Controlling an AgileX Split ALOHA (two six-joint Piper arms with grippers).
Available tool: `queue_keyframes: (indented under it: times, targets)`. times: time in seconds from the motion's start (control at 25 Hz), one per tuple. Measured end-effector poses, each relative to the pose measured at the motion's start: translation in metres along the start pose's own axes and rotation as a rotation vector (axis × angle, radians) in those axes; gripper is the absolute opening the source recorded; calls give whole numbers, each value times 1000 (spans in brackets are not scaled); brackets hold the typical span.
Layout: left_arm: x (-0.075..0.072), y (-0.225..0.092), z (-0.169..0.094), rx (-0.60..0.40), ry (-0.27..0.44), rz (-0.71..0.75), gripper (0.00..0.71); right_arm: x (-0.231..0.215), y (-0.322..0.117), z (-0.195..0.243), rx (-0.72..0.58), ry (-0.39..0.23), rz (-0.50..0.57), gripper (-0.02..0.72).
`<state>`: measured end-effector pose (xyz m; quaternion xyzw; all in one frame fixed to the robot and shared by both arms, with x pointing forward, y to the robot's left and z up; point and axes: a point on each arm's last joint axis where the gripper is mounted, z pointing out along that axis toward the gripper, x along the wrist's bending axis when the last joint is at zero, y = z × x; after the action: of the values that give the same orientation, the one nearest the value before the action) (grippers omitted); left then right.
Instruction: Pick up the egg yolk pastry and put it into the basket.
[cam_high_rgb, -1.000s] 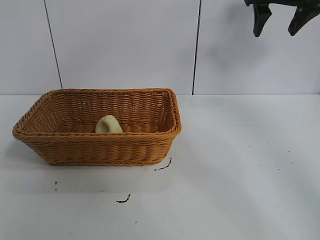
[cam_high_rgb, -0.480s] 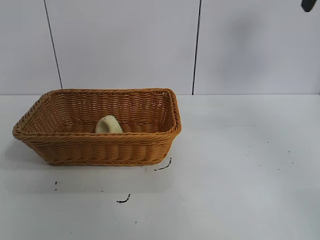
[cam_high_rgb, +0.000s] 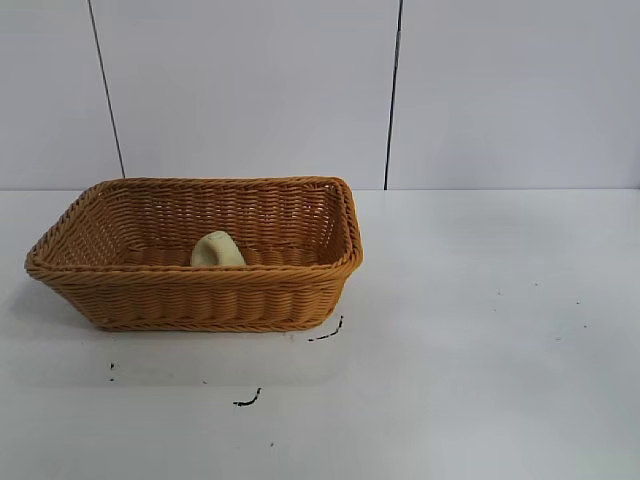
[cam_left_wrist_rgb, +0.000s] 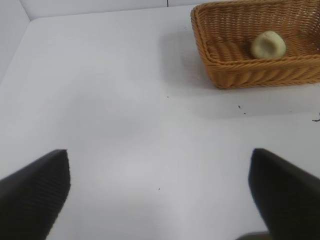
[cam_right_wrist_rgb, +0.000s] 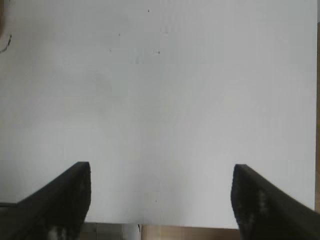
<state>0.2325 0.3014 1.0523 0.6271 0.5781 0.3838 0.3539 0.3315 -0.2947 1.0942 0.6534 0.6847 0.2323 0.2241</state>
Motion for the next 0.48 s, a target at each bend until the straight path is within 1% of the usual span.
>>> queue_keyframes:
  times: [0.12,0.24,0.32,0.48]
  targets:
    - [0,0,0,0,0,0,697,0,-31,-3,-115,-1,-1,559]
    - [0,0,0,0,0,0,697,1,-60,-2,-187,4,2,559]
    - [0,0,0,0,0,0,697,1,-74,-1,-224,5,2,559]
    - [0,0,0,0,0,0,697,1,-87,-13,-339,4,2,559]
